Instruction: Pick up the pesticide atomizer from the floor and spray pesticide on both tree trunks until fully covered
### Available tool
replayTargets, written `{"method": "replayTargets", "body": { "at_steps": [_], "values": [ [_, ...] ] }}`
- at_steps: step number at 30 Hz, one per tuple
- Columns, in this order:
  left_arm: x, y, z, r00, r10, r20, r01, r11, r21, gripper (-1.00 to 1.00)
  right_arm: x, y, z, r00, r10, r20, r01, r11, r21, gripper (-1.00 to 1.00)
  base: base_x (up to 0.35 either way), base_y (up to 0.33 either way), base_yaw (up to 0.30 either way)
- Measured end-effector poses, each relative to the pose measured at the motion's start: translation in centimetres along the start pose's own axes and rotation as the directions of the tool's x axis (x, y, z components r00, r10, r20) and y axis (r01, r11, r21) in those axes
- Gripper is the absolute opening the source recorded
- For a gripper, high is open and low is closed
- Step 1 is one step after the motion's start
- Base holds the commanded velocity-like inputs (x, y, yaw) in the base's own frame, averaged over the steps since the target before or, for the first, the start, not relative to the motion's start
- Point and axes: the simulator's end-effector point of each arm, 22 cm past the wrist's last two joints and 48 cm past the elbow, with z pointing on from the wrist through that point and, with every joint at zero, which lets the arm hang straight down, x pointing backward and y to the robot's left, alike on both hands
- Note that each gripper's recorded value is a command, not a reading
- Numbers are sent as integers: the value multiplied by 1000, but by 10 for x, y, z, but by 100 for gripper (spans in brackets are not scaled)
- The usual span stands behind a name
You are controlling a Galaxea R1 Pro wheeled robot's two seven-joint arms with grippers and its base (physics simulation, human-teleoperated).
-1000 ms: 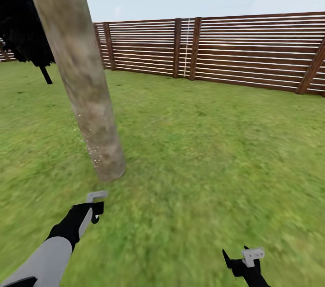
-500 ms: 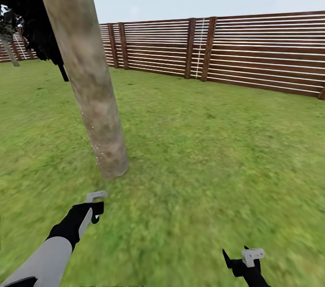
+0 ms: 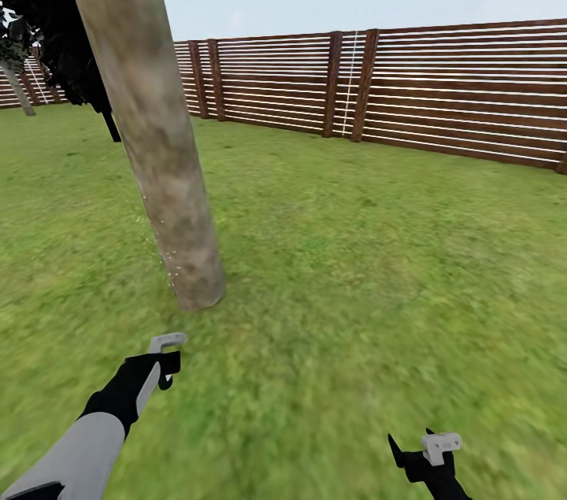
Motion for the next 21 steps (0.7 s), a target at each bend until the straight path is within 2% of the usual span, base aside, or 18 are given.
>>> {"method": "replayTargets", "body": {
  "at_steps": [4, 14, 21],
  "values": [
    [0, 0, 0, 1000, -10, 0, 10, 1000, 3, -100, 0, 0, 0, 1000, 1, 1, -1, 1000, 1, 100, 0, 0, 124],
    [-1, -1, 0, 1000, -10, 1, 10, 1000, 4, -100, 0, -1, 0, 1000, 1, 1, -1, 1000, 2, 100, 0, -2, 270],
    [-1, -1, 0, 1000, -12, 1, 12, 1000, 6, -100, 0, -1, 0, 1000, 0, 0, 0, 1000, 1, 100, 54, -225, 257]
  ]
}}
